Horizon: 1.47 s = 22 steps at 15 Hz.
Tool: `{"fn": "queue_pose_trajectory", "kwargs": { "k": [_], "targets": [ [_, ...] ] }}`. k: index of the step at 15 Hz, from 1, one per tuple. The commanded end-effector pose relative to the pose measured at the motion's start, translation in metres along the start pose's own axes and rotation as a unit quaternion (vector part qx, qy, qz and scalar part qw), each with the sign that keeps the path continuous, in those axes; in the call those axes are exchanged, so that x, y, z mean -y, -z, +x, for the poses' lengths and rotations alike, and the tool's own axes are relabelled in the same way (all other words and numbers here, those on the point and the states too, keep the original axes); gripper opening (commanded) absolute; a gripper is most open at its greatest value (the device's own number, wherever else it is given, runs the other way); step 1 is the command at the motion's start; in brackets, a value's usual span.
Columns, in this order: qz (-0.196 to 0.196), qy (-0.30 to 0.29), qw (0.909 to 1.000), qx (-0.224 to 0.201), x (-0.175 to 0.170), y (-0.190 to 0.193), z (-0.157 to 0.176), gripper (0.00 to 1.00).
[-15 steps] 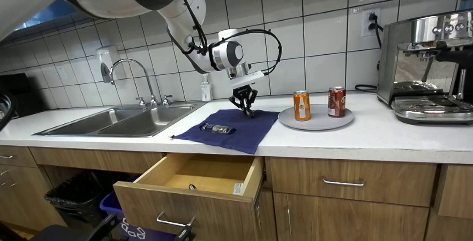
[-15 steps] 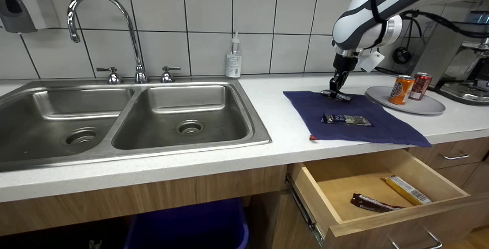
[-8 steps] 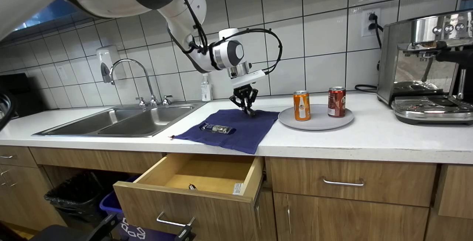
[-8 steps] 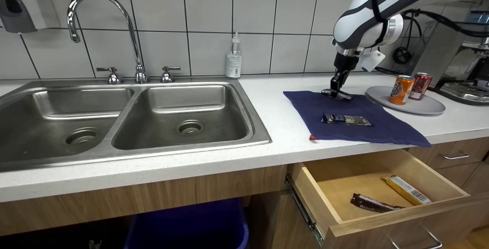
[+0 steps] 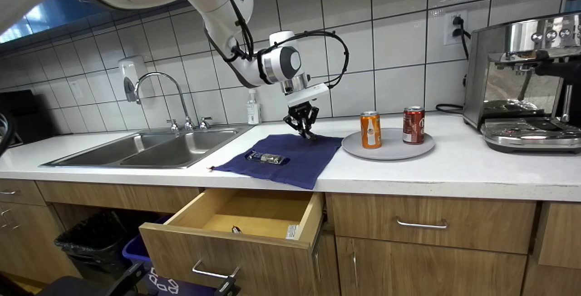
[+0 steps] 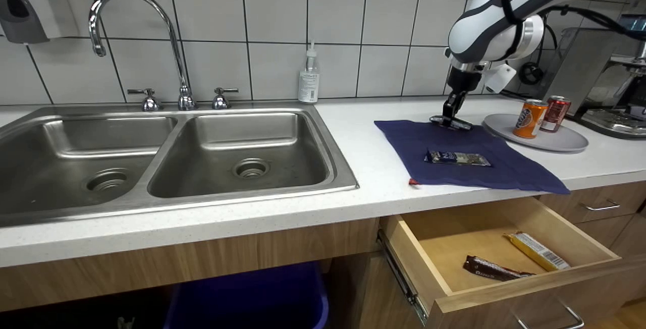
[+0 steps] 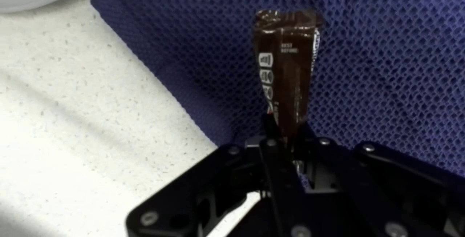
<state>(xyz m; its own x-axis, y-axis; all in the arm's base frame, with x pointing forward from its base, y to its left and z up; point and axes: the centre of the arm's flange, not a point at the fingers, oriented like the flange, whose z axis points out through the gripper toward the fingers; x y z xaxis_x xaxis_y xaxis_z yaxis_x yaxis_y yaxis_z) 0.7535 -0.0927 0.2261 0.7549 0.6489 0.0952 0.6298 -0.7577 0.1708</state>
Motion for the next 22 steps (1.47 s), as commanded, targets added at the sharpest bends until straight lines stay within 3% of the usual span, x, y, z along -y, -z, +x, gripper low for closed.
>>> {"fn": "queue_pose_trajectory", "kwargs": {
  "k": [1, 22],
  "targets": [
    [0.004, 0.019, 0.9997, -0.014, 0.019, 0.022, -0.03, 0.04],
    [-0.017, 0.096, 0.9944, -0.043, 0.114, 0.072, -0.138, 0.04]
  ]
}}
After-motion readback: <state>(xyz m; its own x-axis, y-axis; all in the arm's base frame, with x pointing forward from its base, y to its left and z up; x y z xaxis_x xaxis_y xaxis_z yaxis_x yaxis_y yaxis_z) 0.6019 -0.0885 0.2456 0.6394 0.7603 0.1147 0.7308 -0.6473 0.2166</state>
